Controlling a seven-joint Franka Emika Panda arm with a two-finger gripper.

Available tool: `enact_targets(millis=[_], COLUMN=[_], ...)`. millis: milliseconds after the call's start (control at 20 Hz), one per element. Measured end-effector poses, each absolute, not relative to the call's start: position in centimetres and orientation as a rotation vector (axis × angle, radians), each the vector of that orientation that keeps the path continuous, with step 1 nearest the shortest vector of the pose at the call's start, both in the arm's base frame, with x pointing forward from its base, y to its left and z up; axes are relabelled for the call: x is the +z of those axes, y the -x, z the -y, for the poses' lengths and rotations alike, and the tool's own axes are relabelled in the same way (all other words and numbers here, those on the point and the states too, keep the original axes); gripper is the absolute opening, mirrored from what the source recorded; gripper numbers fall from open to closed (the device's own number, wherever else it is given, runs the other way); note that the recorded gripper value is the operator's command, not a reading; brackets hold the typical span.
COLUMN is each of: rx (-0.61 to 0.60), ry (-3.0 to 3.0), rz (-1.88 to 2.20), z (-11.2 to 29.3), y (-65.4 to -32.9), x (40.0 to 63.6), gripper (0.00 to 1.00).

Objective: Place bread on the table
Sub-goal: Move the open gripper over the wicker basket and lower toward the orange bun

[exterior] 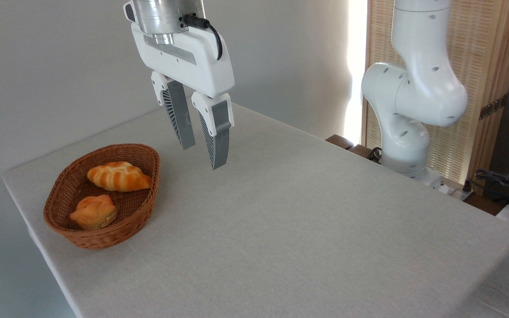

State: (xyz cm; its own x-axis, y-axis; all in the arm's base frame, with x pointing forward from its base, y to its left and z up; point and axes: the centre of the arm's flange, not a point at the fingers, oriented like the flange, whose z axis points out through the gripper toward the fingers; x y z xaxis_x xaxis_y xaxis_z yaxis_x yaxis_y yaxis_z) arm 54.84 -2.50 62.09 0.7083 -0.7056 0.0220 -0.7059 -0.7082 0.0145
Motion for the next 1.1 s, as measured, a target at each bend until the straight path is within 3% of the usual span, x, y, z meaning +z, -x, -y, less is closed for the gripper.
enact_targets(millis=[400,650,800,1100], rx=[0.043,0.291,0.400,0.528], ry=[-2.861,-2.823,-2.753,-2.596], rz=[1.236,1.376,1.471,1.595], z=[4.4,10.1,15.0,23.7], y=[-55.6,-59.2,-60.9,-63.3], x=[62.1,62.1,59.8,53.0], gripper=[1.00,1.00,1.00,1.00])
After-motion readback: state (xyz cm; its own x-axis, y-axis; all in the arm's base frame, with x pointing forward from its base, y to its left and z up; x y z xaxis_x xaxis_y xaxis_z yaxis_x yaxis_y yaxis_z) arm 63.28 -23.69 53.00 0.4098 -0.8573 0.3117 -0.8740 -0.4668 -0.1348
